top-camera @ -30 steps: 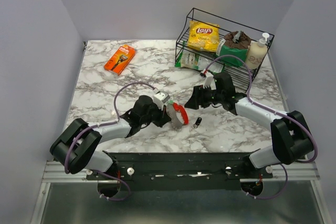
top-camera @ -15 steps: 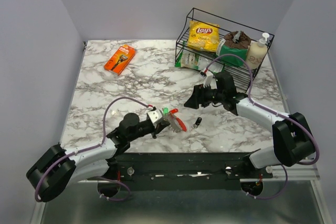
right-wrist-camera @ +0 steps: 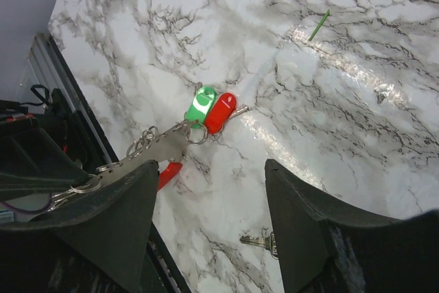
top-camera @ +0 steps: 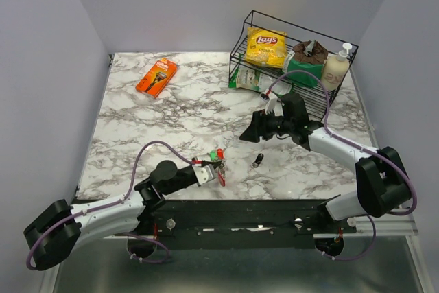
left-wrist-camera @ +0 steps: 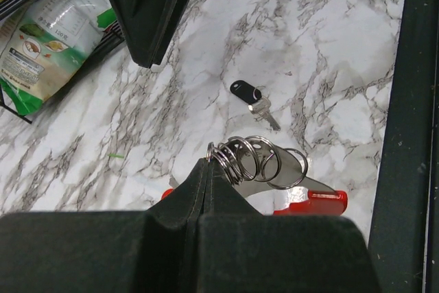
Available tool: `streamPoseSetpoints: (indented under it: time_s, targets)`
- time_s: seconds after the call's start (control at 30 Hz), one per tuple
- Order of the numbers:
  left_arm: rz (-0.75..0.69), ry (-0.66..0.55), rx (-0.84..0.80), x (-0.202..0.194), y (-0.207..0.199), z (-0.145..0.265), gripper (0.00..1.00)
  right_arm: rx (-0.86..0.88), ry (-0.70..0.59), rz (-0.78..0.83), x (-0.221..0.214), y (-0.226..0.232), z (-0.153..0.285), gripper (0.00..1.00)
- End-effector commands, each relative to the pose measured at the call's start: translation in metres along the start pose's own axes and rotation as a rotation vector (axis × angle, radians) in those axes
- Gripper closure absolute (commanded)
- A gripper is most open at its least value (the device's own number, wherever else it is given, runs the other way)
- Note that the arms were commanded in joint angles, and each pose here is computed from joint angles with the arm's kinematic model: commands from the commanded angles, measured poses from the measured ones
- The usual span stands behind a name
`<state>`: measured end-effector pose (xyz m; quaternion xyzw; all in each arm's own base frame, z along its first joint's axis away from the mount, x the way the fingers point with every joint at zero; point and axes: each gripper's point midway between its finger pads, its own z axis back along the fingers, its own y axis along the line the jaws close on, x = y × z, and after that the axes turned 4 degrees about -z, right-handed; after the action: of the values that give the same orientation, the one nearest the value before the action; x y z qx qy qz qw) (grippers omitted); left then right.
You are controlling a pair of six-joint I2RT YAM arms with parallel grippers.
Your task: Put the keys on the keyring
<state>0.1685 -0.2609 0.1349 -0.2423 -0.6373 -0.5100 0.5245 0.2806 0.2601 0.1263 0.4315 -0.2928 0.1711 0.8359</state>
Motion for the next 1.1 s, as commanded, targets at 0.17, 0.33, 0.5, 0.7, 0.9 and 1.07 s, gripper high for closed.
streamPoseSetpoints:
  time_s: [0.17,0.33,0.5,0.7,0.9,1.07]
  targets:
    - [-0.035,0.037,0.071,-0.006,0.014,-0.004,1.00,0.034,-0.010,0.025,0.009,0.004,-0.002,0.28]
    - [0.042,0.109,0.099,-0.018,0.018,-0.011,1.00,0.042,-0.002,0.026,0.008,0.005,-0.002,0.28]
    - [0.103,0.203,0.109,-0.037,0.017,-0.022,1.00,0.048,0.005,0.026,0.007,0.006,-0.002,0.29]
    - [0.165,0.318,0.110,-0.060,0.017,-0.044,1.00,0.030,0.008,0.031,0.005,0.003,0.000,0.28]
    - [0.154,0.307,0.108,-0.056,0.021,-0.056,1.00,0.010,0.003,0.041,0.004,0.002,0.004,0.28]
    - [0.092,0.301,0.130,-0.048,0.032,-0.055,1.00,0.006,-0.003,0.047,0.005,0.003,0.005,0.28]
